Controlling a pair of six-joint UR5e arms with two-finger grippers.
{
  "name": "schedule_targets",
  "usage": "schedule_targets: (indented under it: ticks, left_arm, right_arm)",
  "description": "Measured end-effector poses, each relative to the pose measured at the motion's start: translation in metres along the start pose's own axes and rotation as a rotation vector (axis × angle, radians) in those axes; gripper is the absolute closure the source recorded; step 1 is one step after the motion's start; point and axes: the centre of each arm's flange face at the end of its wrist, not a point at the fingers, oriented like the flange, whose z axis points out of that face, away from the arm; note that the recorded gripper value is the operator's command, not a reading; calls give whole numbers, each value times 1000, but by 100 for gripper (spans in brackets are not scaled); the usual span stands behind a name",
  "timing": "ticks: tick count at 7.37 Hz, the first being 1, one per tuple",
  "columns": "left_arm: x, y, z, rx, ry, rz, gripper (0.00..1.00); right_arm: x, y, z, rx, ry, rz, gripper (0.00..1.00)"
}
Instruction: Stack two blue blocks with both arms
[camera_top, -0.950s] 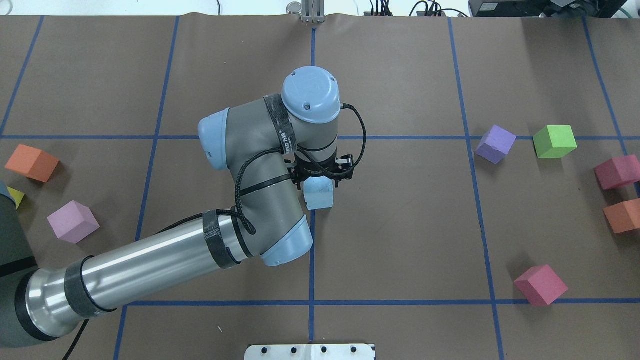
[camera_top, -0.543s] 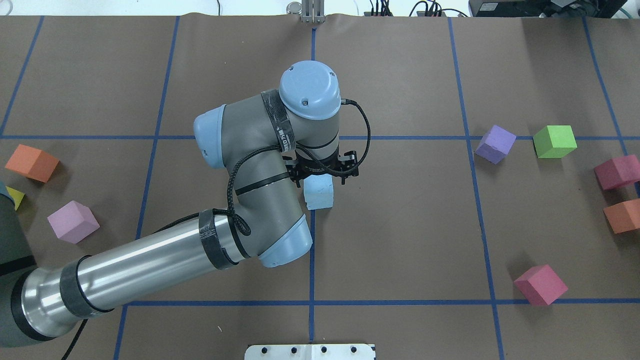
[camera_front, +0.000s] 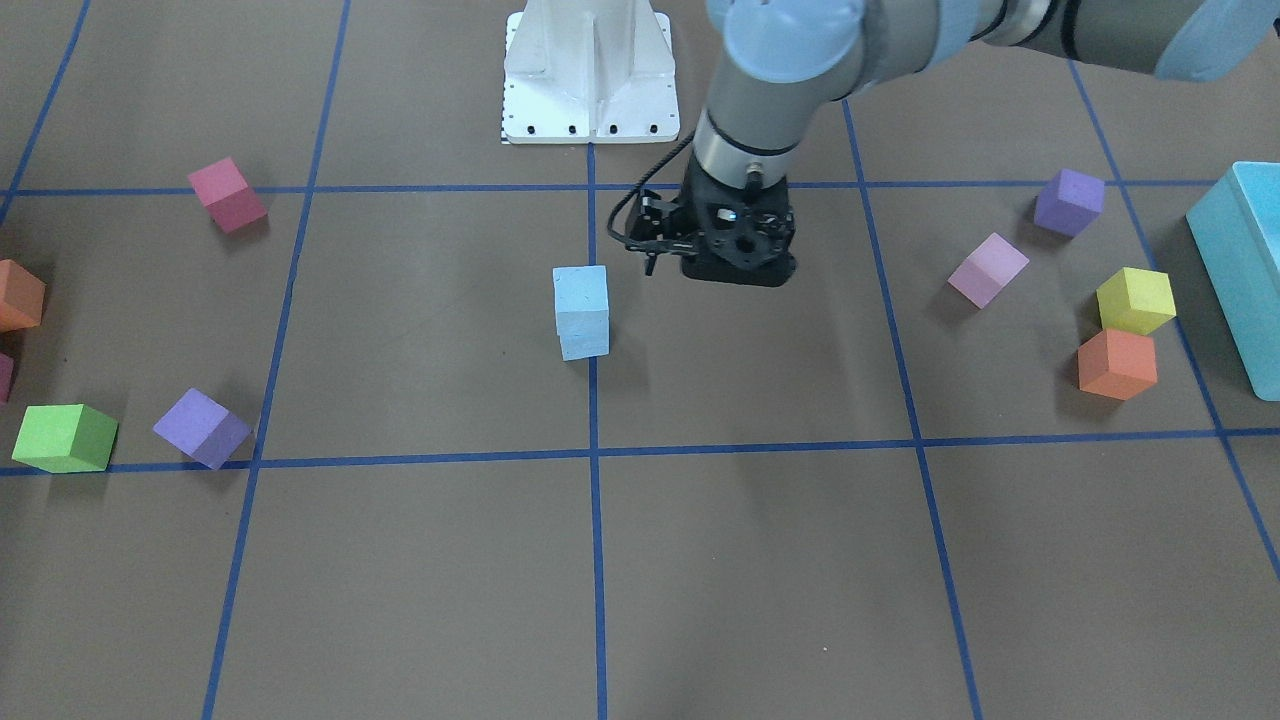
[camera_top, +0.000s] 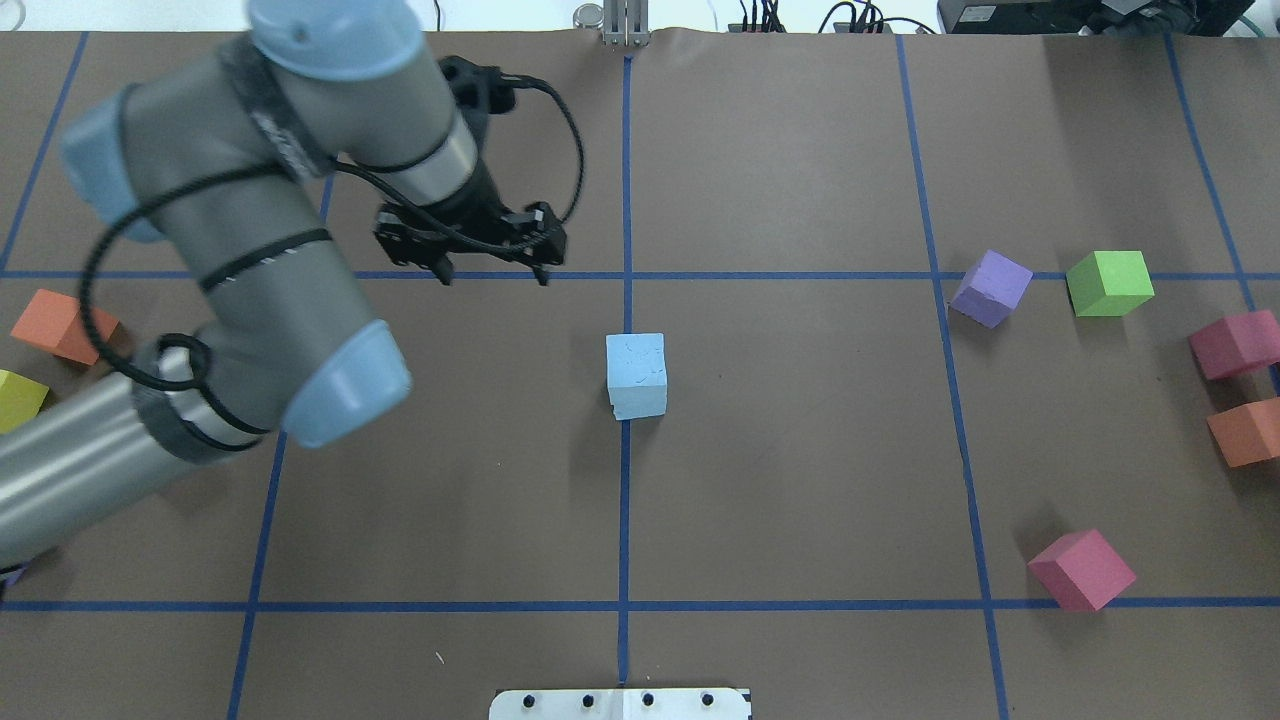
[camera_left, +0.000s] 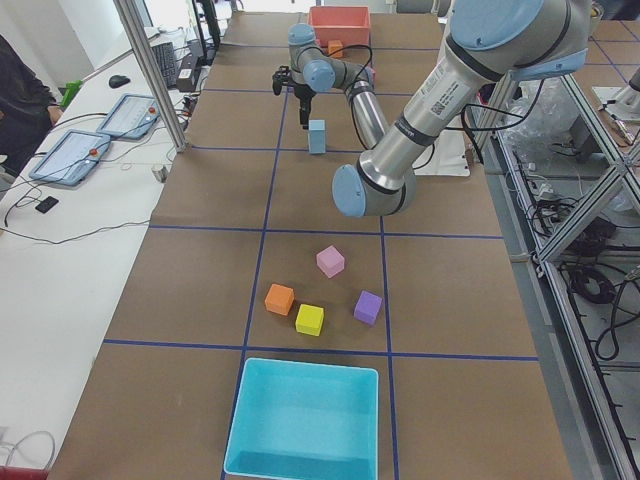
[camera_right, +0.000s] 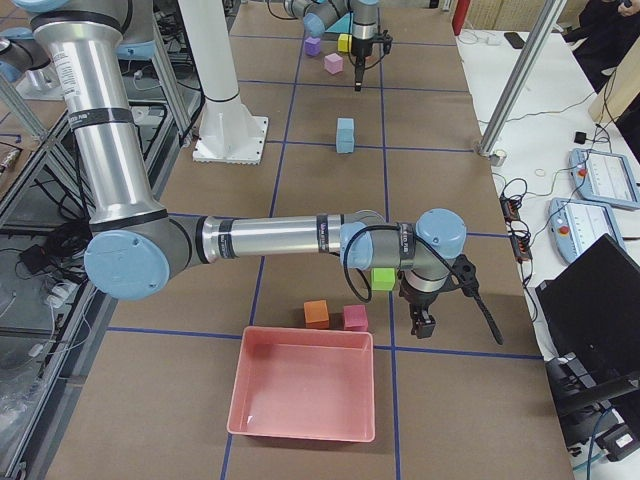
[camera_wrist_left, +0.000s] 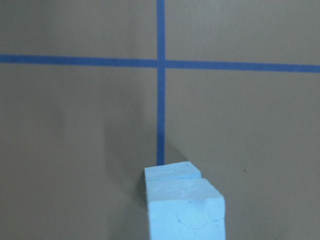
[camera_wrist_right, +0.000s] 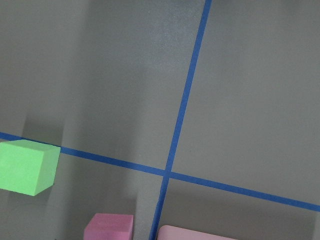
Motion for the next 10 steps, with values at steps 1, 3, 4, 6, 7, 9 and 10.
schedule_targets:
  ticks: [1, 3, 4, 6, 7, 9, 10]
  left_arm:
    - [-58, -14, -24, 26, -15, 32, 2]
    - [-183, -41, -66, 44, -41, 86, 2]
    - [-255, -45, -83, 48, -65, 113, 2]
    - [-376, -30, -102, 44, -115, 129, 2]
    - [-423, -19, -109, 42, -128, 105, 2]
    - [-501, -9, -118, 34, -136, 59, 2]
    - [-529, -8, -120, 29, -139, 43, 2]
  right_arm:
    - [-1, -1, 0, 0, 0, 5, 0]
    - [-2, -2, -1, 2, 0, 10, 0]
    - [-3, -2, -1, 2, 0, 11, 0]
    - [-3, -2, -1, 3, 0, 11, 0]
    - [-3, -2, -1, 2, 0, 12, 0]
    - [-3, -4, -2, 2, 1, 15, 0]
    - [-3, -5, -2, 3, 2, 21, 0]
